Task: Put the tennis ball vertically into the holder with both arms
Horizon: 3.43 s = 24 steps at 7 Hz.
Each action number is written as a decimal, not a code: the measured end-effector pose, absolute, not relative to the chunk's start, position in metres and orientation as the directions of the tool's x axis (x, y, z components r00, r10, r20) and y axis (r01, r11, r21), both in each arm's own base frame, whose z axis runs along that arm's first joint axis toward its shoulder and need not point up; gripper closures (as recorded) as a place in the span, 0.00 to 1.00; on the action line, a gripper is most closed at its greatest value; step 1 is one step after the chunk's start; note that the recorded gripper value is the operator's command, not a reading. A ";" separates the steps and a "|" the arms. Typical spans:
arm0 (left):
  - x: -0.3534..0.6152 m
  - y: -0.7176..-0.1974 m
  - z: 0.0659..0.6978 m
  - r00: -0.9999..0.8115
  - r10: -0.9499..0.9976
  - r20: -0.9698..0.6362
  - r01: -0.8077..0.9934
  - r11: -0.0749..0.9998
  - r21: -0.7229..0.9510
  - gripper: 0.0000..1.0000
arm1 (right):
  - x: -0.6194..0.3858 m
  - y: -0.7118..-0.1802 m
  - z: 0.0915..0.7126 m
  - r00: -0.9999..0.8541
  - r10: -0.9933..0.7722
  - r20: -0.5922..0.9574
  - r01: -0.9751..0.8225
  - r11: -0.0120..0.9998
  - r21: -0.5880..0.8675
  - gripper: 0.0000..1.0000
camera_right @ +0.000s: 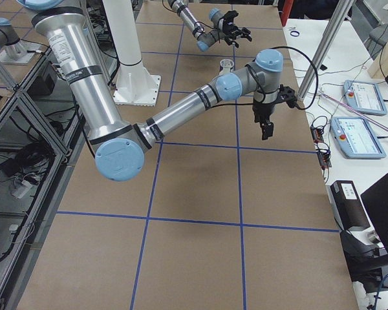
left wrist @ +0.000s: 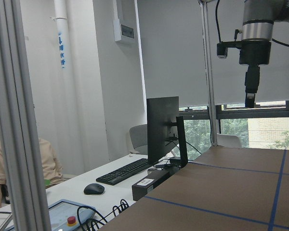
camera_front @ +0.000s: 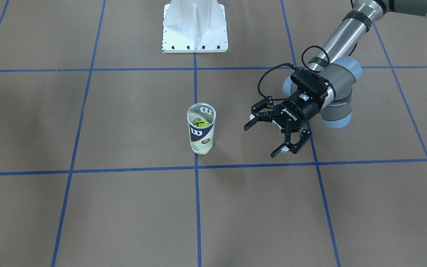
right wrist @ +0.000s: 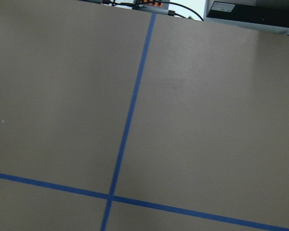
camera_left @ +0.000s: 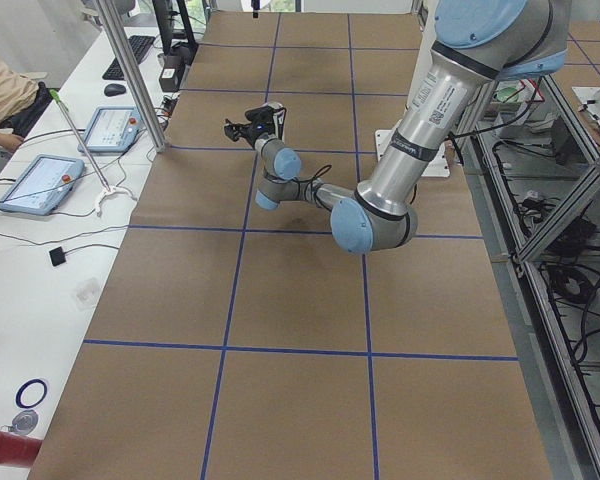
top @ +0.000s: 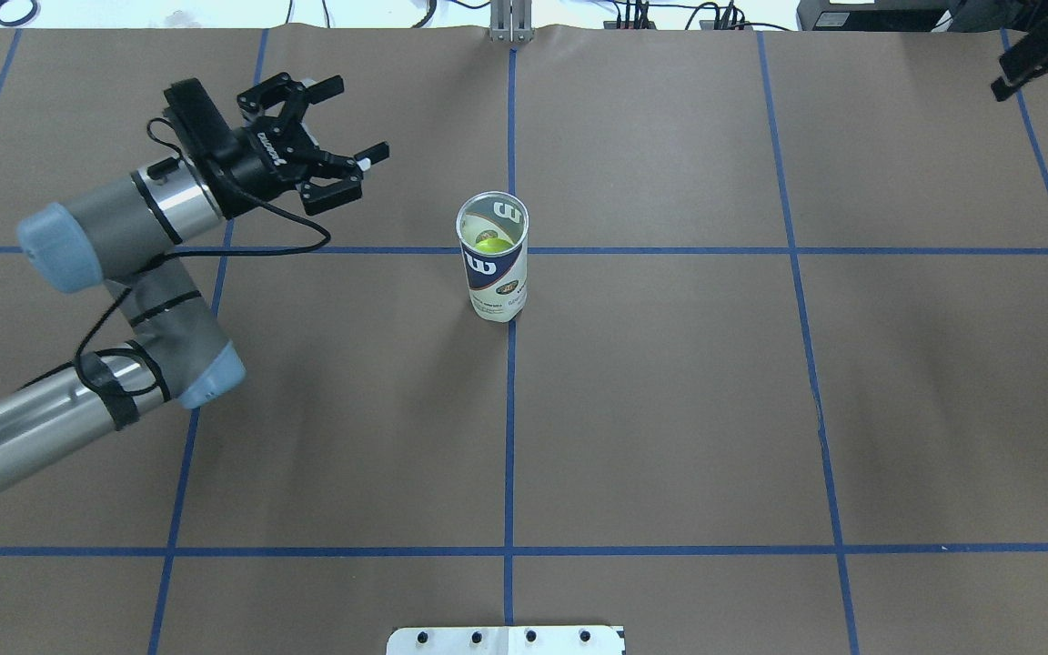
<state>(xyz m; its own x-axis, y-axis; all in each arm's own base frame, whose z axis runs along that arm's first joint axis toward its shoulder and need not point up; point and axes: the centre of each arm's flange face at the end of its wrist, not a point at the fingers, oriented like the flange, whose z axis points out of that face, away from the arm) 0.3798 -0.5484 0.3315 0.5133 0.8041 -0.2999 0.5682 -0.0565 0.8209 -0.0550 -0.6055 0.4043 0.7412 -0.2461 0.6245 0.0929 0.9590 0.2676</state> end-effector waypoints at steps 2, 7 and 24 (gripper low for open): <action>0.293 -0.590 0.376 0.544 0.800 -0.253 0.437 -0.012 0.900 0.00 | -0.001 -0.575 0.485 0.747 -0.306 0.590 0.181 0.948 0.263 0.01; 0.036 -0.629 0.480 0.488 0.772 -0.408 0.149 0.387 0.910 0.00 | 0.044 -0.529 0.600 0.745 -0.267 0.611 0.160 0.961 0.225 0.01; -0.090 -0.552 0.635 0.746 0.378 -0.548 -0.281 0.925 0.255 0.00 | 0.045 -0.526 0.605 0.744 -0.262 0.615 0.155 0.962 0.224 0.01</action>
